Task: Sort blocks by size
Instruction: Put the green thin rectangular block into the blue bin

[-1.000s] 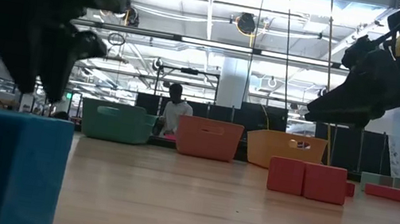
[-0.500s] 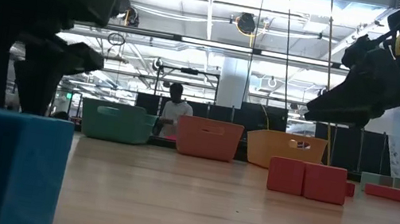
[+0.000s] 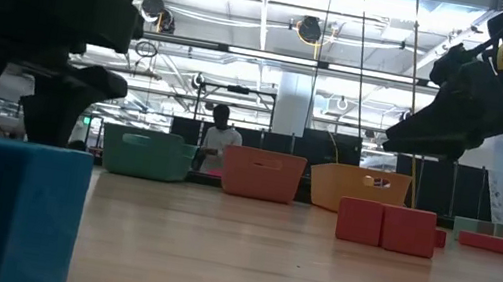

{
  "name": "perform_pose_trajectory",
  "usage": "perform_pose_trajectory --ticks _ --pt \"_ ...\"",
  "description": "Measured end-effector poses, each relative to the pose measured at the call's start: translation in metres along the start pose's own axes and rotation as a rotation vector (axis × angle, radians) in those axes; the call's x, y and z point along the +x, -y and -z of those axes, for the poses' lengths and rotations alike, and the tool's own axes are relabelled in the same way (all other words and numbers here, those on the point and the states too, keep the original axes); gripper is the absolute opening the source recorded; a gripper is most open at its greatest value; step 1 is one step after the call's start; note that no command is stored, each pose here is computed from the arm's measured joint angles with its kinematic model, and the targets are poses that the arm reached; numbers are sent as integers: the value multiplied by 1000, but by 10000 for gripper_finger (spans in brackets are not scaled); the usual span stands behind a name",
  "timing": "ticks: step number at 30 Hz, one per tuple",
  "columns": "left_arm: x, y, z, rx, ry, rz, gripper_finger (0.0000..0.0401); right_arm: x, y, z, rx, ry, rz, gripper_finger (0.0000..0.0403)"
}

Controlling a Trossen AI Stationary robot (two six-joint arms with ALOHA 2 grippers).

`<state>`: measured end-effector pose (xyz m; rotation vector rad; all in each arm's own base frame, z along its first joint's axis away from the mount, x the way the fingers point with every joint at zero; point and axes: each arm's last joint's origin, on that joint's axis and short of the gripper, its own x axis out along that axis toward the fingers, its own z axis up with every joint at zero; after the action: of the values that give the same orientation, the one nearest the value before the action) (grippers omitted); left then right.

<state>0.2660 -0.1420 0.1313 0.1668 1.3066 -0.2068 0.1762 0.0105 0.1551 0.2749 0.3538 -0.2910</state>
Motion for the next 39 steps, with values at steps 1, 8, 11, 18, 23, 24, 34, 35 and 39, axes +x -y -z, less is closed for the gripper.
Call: perform_pose_trajectory --ticks 1,8,11,18,23,24,34,35,39 --pt "0 -1 0 -13 0 -4 230 0 0 0 0 0 1 210" --pt "1 -6 -1 -111 -4 0 180 0 0 0 5 4 1 210" --pt "1 -8 -1 -143 -4 -4 148 0 0 -2 10 18 -2 210" --pt "-6 -17 -10 -249 -13 -41 134 0 0 -2 14 24 -1 210" --pt "-24 -37 -15 -306 31 -149 134 0 -1 -4 22 40 -7 210" --pt "-30 -41 -15 -318 33 -156 134 0 -1 -4 23 43 -8 210" --pt "-76 -108 -2 -431 85 -308 134 0 -1 -4 20 42 -8 210" --pt "-81 -116 0 -446 95 -321 134 0 -1 -4 20 42 -8 210" --pt "-92 -150 8 -503 108 -363 134 0 -1 -4 19 40 -7 210"
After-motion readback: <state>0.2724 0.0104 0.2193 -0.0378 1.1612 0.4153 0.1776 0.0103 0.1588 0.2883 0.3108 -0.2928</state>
